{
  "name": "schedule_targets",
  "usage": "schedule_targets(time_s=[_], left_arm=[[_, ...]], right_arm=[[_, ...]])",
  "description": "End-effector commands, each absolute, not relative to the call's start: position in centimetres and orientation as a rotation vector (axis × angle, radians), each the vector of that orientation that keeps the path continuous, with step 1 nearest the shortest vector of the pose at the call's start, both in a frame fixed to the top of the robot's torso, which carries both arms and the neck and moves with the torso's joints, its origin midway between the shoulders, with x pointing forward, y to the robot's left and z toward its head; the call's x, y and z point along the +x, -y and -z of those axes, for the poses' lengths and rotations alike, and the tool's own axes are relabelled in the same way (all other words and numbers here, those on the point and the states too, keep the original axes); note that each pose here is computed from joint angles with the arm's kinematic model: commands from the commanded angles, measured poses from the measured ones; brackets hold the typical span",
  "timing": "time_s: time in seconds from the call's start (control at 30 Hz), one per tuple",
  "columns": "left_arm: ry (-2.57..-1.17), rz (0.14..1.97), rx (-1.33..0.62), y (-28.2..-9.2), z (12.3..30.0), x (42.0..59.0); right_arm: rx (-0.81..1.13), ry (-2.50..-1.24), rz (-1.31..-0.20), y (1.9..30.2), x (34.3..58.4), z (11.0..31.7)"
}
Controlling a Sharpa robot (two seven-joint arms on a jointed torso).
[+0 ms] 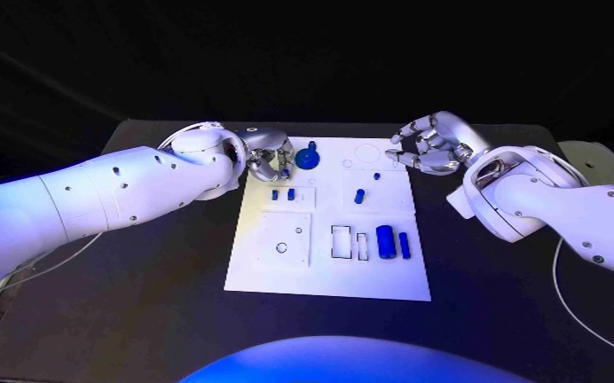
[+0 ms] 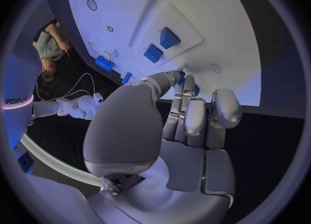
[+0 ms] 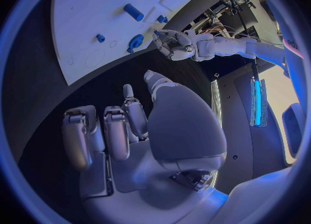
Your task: Assemble the parts on the task board
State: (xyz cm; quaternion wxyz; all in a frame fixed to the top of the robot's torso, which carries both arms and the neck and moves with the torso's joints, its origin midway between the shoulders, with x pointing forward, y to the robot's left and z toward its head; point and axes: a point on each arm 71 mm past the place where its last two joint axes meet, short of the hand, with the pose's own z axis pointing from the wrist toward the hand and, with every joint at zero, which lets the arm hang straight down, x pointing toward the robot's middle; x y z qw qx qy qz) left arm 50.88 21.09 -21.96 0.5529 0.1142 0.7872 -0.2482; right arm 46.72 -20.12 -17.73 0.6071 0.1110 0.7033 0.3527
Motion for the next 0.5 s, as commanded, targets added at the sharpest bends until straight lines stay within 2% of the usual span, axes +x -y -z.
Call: schedule_targets(time_s=[0.03, 0.5], left_arm=[[-1.897, 0.587, 0.276, -20.95, 22.23, 50.82], [-1.907, 0.595, 0.282, -20.59, 22.57, 50.78]], right_arm=[[0.243, -1.626, -0.822, 19.97, 46.65, 17.72], [0.242, -1.625, -0.823, 19.92, 46.65, 17.72]])
